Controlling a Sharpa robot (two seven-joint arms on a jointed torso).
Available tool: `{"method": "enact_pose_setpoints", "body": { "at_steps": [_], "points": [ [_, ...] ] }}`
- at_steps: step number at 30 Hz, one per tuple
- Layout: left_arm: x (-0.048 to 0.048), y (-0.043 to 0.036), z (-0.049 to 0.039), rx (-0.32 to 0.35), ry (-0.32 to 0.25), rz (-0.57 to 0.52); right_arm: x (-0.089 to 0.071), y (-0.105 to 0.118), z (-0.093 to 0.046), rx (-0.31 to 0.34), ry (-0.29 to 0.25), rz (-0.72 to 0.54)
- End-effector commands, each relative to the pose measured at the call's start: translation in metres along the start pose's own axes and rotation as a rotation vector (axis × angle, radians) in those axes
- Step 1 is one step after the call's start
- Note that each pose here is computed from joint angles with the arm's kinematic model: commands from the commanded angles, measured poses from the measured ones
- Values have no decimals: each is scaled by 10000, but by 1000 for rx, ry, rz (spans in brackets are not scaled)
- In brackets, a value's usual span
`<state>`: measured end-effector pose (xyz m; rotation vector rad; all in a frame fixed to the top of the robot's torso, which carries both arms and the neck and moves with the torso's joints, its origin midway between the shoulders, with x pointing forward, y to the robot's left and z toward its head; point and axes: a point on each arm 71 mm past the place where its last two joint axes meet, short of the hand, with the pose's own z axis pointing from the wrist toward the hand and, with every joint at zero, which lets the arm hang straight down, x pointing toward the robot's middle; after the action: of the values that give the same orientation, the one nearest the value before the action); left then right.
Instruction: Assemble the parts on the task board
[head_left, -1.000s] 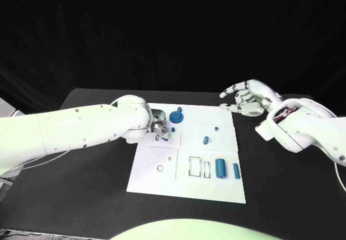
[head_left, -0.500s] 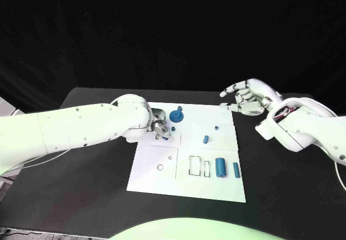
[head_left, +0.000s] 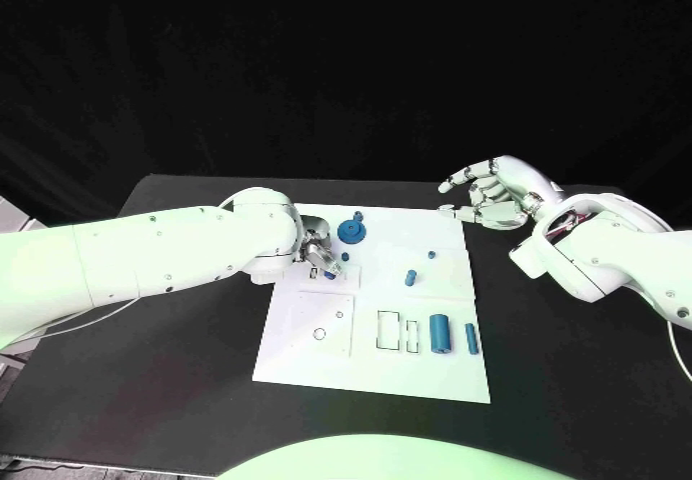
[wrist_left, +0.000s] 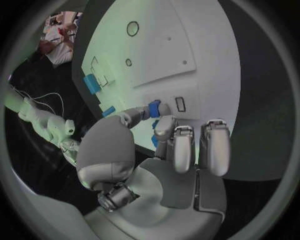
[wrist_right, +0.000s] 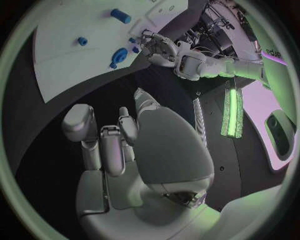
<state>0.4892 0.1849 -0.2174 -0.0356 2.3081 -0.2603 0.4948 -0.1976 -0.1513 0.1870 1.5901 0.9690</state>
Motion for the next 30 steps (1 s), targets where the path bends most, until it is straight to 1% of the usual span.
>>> {"method": "enact_pose_setpoints", "body": {
  "at_steps": [1,12,20,30],
  "points": [
    [79,1,19,-5,45,15,10,13,-2,-11,12,-6],
    [72,10,24,-8,40,10,12,16,-4,-12,13,-5],
    [59,33,31,-15,33,4,8,14,-7,-11,11,-5],
    [55,56,43,-23,42,9,12,19,-9,-13,13,-5]
  ]
}}
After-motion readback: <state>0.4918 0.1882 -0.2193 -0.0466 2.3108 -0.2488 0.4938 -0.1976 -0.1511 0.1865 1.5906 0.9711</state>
